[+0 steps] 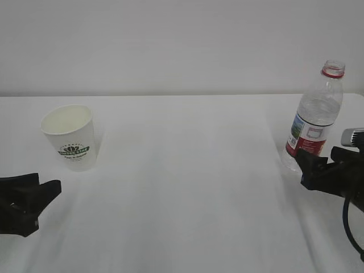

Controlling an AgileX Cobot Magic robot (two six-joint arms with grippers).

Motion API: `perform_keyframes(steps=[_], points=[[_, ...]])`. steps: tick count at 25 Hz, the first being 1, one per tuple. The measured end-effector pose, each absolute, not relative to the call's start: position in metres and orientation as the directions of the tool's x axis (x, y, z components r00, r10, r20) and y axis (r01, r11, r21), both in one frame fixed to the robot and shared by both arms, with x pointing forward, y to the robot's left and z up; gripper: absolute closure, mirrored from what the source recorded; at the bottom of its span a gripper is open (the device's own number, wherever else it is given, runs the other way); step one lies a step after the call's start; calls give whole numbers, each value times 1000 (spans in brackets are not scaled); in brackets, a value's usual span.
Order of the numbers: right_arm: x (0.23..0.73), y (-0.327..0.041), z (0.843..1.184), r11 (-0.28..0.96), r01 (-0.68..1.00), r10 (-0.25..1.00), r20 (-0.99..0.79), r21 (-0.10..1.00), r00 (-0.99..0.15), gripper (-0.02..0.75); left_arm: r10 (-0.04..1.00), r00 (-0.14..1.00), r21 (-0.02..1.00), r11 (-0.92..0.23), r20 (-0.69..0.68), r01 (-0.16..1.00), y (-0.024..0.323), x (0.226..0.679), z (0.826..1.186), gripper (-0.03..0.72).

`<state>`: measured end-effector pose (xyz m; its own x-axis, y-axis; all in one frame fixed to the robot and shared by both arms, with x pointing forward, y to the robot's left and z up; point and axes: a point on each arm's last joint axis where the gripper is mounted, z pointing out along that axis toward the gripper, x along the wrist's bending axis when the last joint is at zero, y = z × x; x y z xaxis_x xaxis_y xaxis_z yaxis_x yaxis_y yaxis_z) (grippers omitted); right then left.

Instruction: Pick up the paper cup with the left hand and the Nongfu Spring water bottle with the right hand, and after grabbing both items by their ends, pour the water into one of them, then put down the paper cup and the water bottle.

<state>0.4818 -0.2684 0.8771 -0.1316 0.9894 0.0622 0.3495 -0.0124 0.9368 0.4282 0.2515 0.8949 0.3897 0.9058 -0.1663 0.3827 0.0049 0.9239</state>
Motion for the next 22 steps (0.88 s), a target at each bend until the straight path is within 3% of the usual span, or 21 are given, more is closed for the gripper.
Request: perform_keyframes(steps=[9,22], points=[[503,-266,859,-10,374,990,63,927,-130,97,893,418,924,-5,-168,383,249,427,895,298],[523,-268,858,-35,336,994,66,941,-83,95,892,416,922,2,-177,387,249,427,895,298]])
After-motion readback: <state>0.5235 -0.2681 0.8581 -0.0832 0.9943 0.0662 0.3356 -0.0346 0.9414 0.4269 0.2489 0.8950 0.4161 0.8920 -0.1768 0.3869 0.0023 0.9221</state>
